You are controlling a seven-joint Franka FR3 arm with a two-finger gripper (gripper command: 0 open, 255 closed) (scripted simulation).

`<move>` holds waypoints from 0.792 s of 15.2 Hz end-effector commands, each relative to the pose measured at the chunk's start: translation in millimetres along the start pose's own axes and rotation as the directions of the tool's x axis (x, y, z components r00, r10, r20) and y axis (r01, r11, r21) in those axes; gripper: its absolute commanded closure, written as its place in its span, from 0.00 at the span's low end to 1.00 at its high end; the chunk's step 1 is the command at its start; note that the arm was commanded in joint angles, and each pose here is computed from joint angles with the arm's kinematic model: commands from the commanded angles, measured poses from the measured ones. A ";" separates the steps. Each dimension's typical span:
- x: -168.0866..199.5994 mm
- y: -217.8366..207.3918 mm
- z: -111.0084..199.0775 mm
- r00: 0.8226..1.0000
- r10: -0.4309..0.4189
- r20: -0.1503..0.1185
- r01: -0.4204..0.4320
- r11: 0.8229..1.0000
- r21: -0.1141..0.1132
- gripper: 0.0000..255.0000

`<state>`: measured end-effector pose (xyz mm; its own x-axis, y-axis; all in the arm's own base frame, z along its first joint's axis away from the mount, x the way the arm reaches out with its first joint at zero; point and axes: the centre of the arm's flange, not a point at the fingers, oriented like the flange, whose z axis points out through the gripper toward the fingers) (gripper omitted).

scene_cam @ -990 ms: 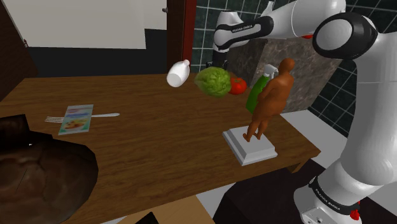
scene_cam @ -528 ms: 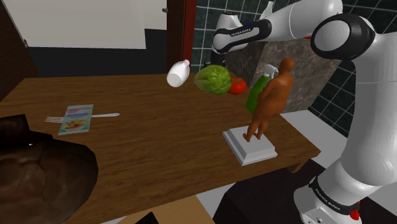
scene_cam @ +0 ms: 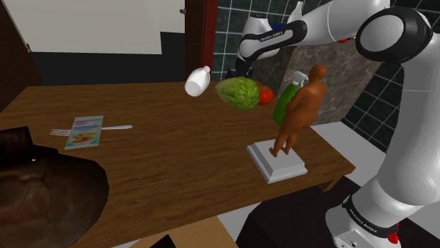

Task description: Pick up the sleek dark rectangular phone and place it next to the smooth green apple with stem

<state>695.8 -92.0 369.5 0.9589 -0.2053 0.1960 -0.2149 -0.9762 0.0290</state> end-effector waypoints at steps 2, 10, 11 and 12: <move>6.5 -3.4 0.8 0.986 0.000 0.170 0.005 1.000 -0.028 0.00; 10.5 -4.0 -22.5 0.986 0.000 0.170 0.005 1.000 -0.028 0.00; 10.5 -4.0 -22.5 0.986 0.000 0.170 0.005 1.000 -0.028 0.00; 10.5 -4.0 -22.5 0.986 0.000 0.170 0.005 1.000 -0.028 0.00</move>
<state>702.6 -88.7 393.5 0.9764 -0.2144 0.0271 -0.2156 -0.9748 0.0575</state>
